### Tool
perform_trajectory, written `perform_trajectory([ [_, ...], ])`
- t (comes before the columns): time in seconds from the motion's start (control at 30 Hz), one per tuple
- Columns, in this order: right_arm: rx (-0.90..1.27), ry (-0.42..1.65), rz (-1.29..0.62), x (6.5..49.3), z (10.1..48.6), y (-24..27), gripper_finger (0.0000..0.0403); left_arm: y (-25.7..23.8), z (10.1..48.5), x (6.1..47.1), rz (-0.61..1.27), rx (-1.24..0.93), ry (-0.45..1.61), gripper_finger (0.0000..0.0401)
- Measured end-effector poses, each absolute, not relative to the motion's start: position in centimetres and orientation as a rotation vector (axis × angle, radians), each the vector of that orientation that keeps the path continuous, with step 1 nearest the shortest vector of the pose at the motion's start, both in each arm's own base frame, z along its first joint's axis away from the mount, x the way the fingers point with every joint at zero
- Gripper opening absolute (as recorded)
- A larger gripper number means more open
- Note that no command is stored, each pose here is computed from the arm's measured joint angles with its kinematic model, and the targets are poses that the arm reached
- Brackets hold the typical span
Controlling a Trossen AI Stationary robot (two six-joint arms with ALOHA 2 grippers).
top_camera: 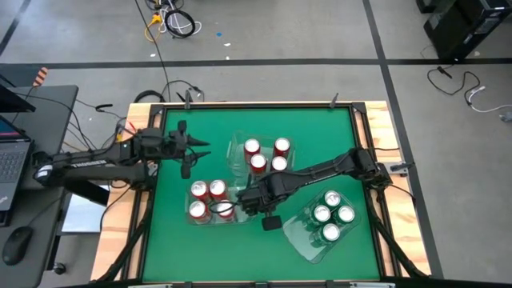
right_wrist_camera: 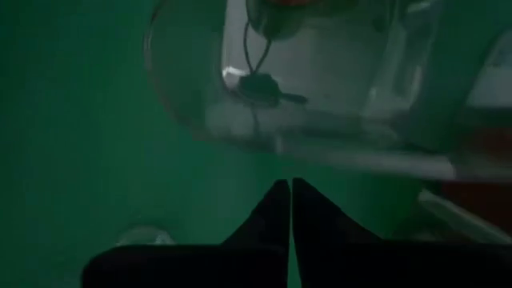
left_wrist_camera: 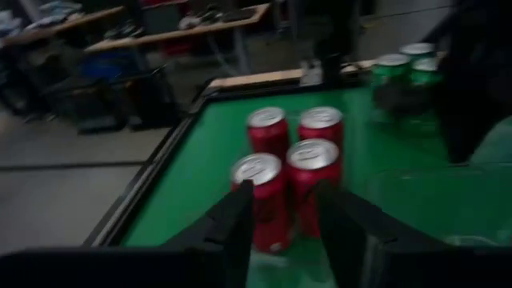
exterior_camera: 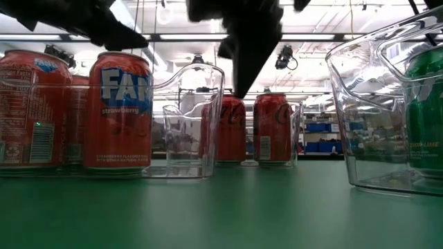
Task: Sort soda cans
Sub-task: Adjust the bottom left transparent bin
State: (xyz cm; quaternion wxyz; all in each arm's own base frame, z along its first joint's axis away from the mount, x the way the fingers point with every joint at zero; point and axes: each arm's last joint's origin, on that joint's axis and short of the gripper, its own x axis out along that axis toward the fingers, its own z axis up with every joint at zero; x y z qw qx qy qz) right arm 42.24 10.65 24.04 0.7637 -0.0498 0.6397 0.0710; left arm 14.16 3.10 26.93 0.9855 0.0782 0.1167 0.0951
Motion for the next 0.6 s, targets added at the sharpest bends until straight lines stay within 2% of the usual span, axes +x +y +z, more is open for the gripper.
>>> perform_trajectory([
  [0.27, -0.061, 1.304, 0.153, 43.4, 21.2, 9.3, 0.0001, 1.3, 26.9, 14.4, 0.120, 0.193, 0.229, 0.0011],
  [0.6, -0.050, 1.074, 0.147, 45.5, 19.2, 7.1, 0.0000, -1.3, 26.9, 14.4, -0.058, 0.197, 0.214, 0.0002],
])
